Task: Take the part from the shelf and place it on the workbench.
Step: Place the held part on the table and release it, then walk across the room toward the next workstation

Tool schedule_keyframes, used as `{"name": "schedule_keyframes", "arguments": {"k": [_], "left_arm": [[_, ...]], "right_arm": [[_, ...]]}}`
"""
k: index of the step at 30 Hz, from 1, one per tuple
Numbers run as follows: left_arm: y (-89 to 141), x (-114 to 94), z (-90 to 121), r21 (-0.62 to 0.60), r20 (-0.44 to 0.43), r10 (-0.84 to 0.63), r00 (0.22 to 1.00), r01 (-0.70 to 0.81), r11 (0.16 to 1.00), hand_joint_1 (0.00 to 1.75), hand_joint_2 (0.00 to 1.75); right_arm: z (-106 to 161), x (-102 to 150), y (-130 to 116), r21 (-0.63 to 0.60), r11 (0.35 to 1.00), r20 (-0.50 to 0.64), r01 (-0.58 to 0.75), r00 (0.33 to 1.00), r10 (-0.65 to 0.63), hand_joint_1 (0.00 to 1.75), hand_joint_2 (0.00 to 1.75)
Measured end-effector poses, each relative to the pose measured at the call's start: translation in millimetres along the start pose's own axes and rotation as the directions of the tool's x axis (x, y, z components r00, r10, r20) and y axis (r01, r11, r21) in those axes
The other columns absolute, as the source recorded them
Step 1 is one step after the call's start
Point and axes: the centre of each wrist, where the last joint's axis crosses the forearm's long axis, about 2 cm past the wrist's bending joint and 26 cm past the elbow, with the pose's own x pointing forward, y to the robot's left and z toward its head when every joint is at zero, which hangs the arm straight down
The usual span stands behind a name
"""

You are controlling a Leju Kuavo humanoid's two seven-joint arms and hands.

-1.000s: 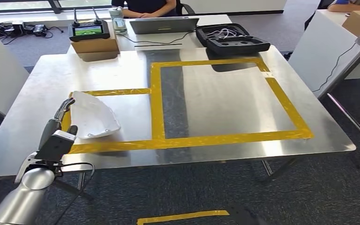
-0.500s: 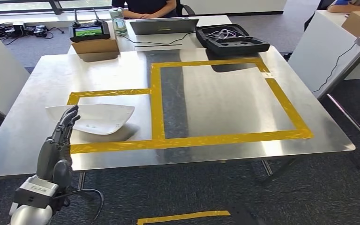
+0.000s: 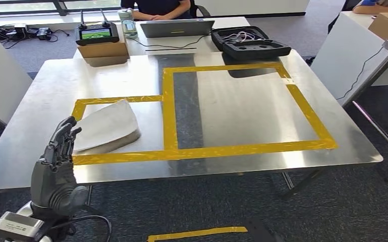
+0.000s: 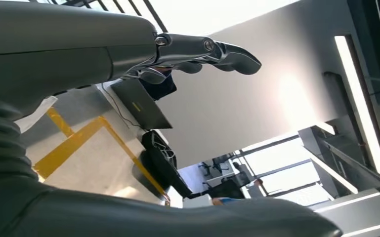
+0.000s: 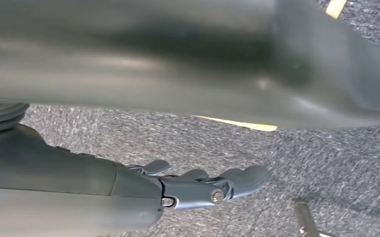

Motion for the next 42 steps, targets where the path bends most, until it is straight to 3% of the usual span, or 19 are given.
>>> {"name": "schedule_keyframes", "arguments": {"k": [14, 42], "left_arm": [[-2, 3, 1, 0.014, -0.015, -0.013, 1.000, 0.013, 1.000, 0.00, 0.00], [-6, 4, 5, -0.038, 0.014, -0.062, 0.998, 0.063, 0.997, 0.00, 0.00]], "right_arm": [[-8, 16, -2, -0.005, 1.000, 0.010, -0.006, 1.000, 0.006, 0.00, 0.00], [-9, 17, -4, -0.011, 1.000, 0.009, 0.000, 1.000, 0.001, 0.00, 0.00]]}}
